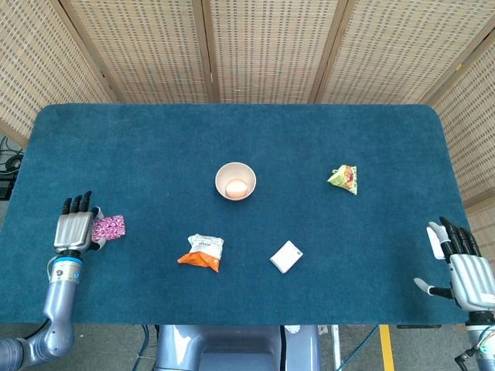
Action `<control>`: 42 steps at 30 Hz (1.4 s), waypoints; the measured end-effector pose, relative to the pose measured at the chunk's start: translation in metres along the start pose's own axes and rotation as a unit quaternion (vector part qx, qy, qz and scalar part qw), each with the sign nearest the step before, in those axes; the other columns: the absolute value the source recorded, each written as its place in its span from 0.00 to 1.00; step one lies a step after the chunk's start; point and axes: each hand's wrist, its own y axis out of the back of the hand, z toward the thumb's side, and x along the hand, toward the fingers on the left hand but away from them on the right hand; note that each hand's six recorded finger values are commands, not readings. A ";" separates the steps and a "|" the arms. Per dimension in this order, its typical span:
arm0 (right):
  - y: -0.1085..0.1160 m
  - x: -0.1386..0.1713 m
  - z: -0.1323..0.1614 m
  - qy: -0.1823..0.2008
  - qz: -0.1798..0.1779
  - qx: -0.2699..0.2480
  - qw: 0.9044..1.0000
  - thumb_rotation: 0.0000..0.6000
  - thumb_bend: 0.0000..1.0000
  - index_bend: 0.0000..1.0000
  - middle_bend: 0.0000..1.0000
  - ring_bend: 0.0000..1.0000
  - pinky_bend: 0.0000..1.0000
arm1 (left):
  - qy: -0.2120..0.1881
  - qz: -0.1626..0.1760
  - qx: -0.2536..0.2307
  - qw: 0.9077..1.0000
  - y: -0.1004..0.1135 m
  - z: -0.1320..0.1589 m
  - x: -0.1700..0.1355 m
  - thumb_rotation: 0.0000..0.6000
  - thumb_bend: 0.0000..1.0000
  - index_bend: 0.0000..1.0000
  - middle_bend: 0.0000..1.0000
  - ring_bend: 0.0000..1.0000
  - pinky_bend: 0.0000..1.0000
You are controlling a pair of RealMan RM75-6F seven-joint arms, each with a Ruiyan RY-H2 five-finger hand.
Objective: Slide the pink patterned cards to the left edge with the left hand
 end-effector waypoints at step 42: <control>0.000 -0.001 -0.001 -0.005 -0.001 0.002 1.000 1.00 0.05 0.00 0.00 0.00 0.00 | 0.040 -0.014 0.009 0.999 -0.025 -0.025 0.022 1.00 0.13 0.43 0.00 0.00 0.00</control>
